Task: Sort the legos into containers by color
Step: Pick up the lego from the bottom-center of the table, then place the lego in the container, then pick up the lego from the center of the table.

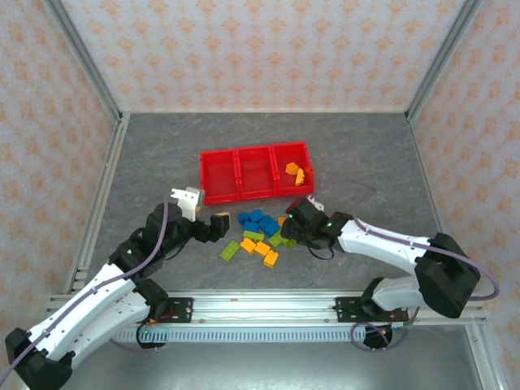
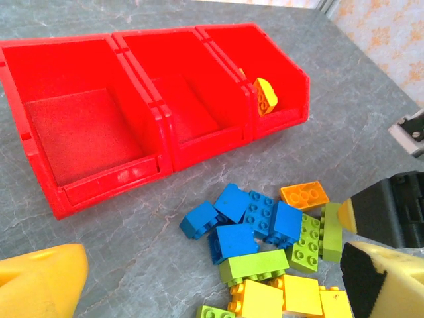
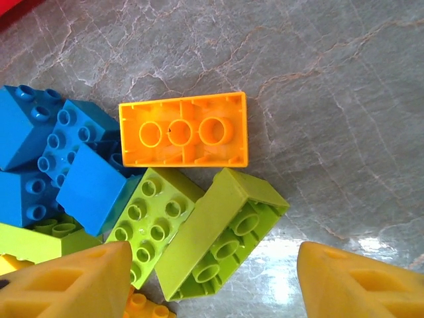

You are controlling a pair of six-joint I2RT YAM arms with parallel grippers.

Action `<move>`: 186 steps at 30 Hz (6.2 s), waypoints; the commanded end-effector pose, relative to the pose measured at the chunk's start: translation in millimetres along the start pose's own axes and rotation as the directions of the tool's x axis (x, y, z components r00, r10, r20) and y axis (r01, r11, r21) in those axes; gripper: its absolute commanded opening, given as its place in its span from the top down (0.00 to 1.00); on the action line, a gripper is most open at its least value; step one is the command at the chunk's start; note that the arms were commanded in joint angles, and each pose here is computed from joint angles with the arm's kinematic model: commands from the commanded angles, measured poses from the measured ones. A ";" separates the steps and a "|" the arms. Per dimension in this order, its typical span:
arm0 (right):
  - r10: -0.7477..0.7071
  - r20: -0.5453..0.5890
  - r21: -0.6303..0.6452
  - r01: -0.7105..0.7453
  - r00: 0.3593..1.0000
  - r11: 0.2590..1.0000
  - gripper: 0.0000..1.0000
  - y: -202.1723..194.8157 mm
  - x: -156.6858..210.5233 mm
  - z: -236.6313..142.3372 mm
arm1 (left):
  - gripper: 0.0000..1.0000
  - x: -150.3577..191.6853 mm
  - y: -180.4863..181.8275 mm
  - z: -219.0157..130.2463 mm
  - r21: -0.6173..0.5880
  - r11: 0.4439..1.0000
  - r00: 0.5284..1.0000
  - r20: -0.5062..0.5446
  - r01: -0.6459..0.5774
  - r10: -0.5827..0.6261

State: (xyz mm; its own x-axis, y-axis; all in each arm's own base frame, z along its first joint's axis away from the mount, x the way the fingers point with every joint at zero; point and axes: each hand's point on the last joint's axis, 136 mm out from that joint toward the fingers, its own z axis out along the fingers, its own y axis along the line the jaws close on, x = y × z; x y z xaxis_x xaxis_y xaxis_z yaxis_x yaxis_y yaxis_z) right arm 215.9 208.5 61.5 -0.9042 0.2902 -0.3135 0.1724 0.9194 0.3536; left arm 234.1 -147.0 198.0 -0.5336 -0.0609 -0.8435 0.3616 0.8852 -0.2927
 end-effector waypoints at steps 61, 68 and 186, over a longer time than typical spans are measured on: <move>-0.511 0.363 0.163 0.487 0.779 0.858 0.76 189.3 -215.2 -33.1 | 0.01 -23.1 -29.4 -28.7 0.163 0.986 0.988 0.151 -0.044 0.019; -0.579 0.253 0.180 0.550 0.775 0.816 0.76 192.4 -221.1 51.1 | 0.01 -26.1 -21.3 -31.6 0.121 0.992 0.985 0.172 -0.033 0.011; -0.937 -0.033 -0.025 0.937 -0.349 -0.348 0.13 35.4 -51.7 47.8 | 0.01 -11.8 -0.9 -21.5 0.008 0.999 0.993 0.114 -0.042 0.041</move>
State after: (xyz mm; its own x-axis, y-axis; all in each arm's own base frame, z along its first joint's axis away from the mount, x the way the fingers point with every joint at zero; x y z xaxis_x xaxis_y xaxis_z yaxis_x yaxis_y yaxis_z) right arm 280.7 234.4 43.7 0.1482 -0.9745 -0.1688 -0.9164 -0.0712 -0.3938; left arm 223.9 -139.2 217.6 -0.4392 -0.0933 -0.8935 0.3916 0.8752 -0.2839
